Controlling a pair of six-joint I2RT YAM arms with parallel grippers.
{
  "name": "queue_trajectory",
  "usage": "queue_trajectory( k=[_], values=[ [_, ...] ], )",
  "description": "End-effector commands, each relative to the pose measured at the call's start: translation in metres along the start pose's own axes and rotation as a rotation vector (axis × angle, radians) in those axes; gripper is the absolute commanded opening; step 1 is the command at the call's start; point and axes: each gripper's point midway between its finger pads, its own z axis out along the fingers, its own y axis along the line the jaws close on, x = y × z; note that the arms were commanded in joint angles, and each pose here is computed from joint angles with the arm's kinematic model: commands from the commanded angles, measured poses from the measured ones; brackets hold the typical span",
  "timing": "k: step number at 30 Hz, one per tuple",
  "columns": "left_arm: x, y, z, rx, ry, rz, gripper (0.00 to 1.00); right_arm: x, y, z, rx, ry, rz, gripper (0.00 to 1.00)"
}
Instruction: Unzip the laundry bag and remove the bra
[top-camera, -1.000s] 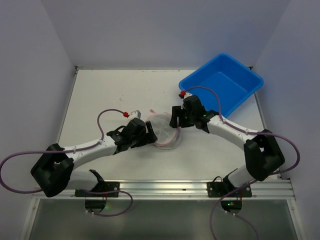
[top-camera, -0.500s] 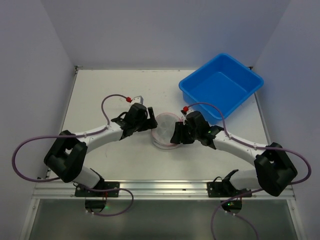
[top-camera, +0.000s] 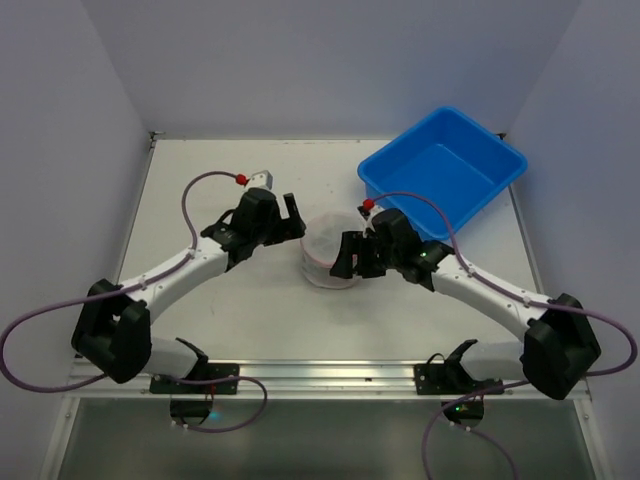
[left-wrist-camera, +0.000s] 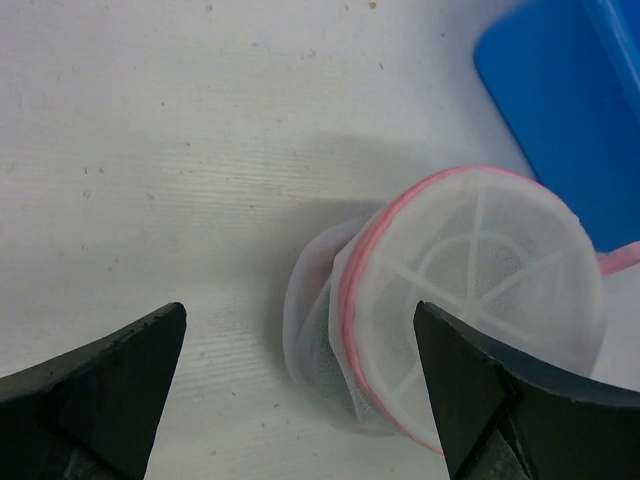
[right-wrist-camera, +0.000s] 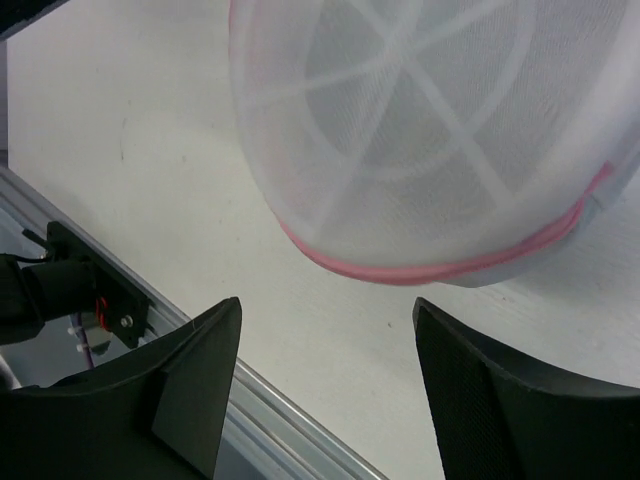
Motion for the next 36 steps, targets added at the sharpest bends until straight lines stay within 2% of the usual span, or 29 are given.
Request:
queue_trajectory(
  k=[1, 2, 5, 10, 14, 19, 24, 25, 27, 28, 32, 36],
  values=[
    [0.005, -0.001, -0.03, 0.032, 0.021, -0.101, 1.0, -0.024, 0.008, -0.038, 0.032, -0.1, -0.054, 0.72],
    [0.022, 0.0, -0.032, 0.058, 0.068, -0.124, 1.0, -0.029, 0.004, -0.044, 0.055, -0.122, -0.061, 0.73],
    [0.037, -0.02, -0.042, 0.168, 0.124, -0.229, 1.0, -0.048, -0.016, -0.063, 0.126, -0.185, -0.053, 0.73],
    [0.043, -0.056, -0.038, 0.255, 0.142, -0.286, 1.0, -0.075, -0.035, -0.077, 0.144, -0.248, -0.028, 0.74],
    [0.056, -0.066, -0.022, 0.22, 0.164, -0.263, 0.99, -0.096, -0.049, -0.073, 0.172, -0.285, -0.022, 0.73],
    [0.076, -0.036, 0.003, 0.1, 0.174, -0.21, 0.94, -0.098, -0.063, -0.049, 0.19, -0.255, -0.023, 0.71],
    [0.072, -0.006, 0.009, 0.012, 0.135, -0.128, 0.72, -0.087, -0.052, -0.029, 0.076, -0.203, -0.048, 0.65],
    [0.072, 0.002, 0.009, -0.005, 0.136, -0.078, 0.65, -0.086, -0.048, -0.031, 0.057, -0.208, -0.057, 0.64],
    [0.061, 0.014, 0.01, -0.027, 0.111, -0.029, 0.59, -0.079, -0.042, -0.032, 0.011, -0.205, -0.073, 0.62],
    [0.057, 0.02, 0.009, -0.035, 0.106, 0.04, 0.54, -0.08, -0.038, -0.039, -0.006, -0.225, -0.089, 0.62],
    [0.034, 0.034, 0.008, -0.08, 0.066, 0.205, 0.46, -0.069, -0.037, -0.047, -0.028, -0.242, -0.137, 0.61],
    [0.021, 0.031, 0.008, -0.077, 0.061, 0.27, 0.45, -0.059, -0.024, -0.05, -0.07, -0.253, -0.193, 0.57]
  ],
)
